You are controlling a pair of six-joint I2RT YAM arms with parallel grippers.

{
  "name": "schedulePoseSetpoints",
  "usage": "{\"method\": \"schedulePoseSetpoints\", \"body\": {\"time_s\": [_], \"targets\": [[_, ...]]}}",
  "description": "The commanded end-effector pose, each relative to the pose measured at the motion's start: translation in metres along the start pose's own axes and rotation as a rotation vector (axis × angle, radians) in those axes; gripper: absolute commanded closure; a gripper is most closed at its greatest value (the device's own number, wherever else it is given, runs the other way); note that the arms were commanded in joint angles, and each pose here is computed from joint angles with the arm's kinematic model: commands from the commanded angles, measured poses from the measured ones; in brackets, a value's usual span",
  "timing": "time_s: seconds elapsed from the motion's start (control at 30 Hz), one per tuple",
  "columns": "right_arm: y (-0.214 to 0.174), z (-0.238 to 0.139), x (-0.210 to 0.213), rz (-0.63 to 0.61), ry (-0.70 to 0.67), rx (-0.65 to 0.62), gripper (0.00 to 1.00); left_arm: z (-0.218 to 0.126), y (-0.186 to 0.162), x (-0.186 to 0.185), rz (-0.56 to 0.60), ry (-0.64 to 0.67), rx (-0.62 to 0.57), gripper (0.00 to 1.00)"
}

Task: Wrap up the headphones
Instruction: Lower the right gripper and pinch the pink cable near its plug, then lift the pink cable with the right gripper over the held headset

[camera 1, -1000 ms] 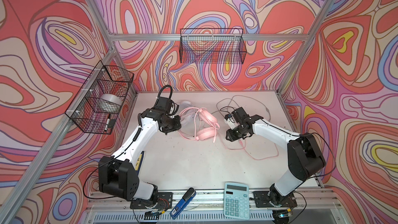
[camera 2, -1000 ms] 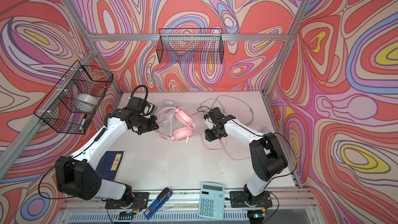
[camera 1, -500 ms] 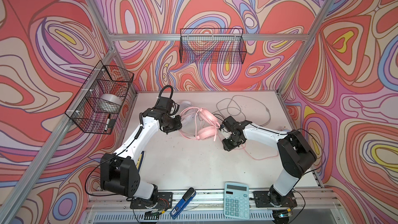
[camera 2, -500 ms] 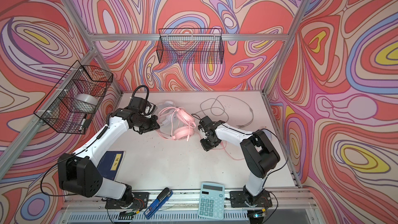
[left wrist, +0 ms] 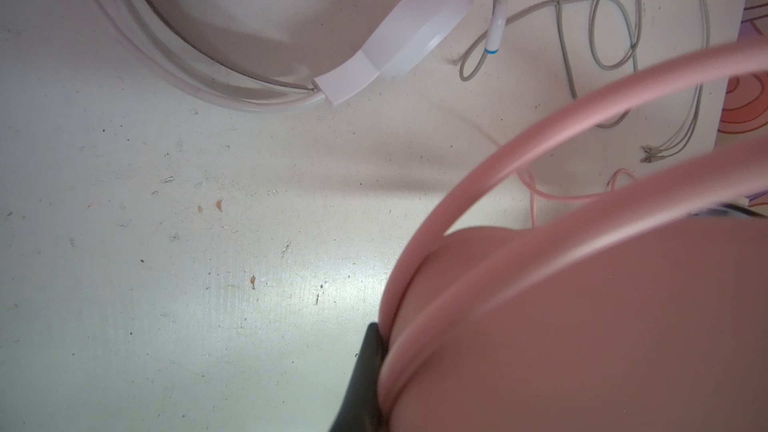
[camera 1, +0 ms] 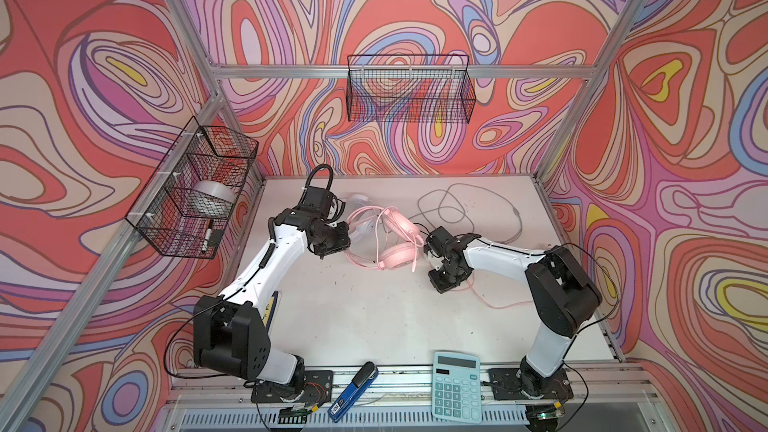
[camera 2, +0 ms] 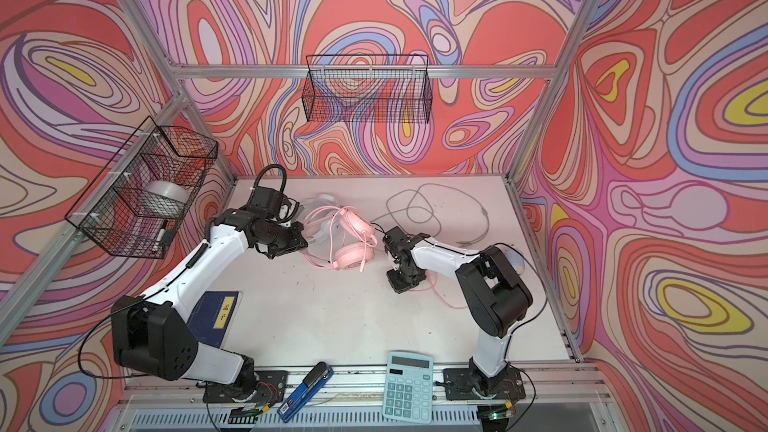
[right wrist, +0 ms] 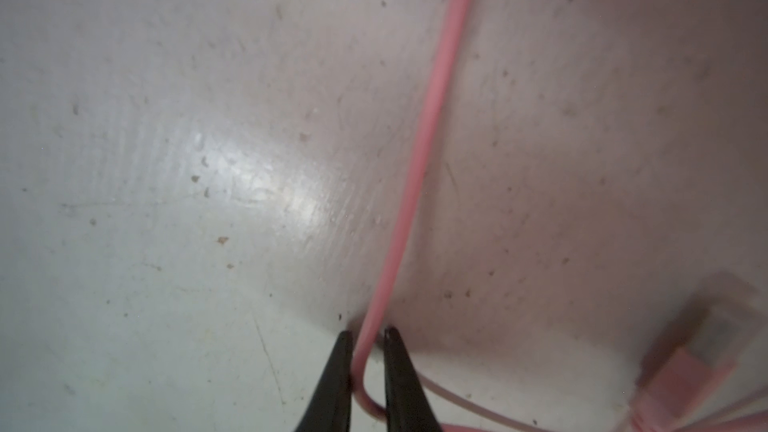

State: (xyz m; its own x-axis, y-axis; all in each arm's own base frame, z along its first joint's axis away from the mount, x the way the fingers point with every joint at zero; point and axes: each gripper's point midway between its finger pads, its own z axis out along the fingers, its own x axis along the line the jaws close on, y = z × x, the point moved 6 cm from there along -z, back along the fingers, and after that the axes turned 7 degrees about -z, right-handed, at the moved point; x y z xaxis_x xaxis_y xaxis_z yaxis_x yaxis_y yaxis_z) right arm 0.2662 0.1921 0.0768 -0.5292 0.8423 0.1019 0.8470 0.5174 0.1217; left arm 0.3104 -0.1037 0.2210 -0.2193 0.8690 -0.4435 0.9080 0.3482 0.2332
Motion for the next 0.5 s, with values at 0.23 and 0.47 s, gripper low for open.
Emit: {"method": "schedulePoseSetpoints", "body": {"time_s": [0.23,0.47], "targets": [[-0.003,-0.036,0.02,-0.097,0.132,-0.201,1.0,-0.008,0.008,0.001,-0.072,-0.028,-0.05,1.0],[-0.009,-0.077,0.04,-0.292,0.207,-0.341,1.0,-0.004,0.011,0.009,-0.181,-0.008,-0.085,1.0]]}}
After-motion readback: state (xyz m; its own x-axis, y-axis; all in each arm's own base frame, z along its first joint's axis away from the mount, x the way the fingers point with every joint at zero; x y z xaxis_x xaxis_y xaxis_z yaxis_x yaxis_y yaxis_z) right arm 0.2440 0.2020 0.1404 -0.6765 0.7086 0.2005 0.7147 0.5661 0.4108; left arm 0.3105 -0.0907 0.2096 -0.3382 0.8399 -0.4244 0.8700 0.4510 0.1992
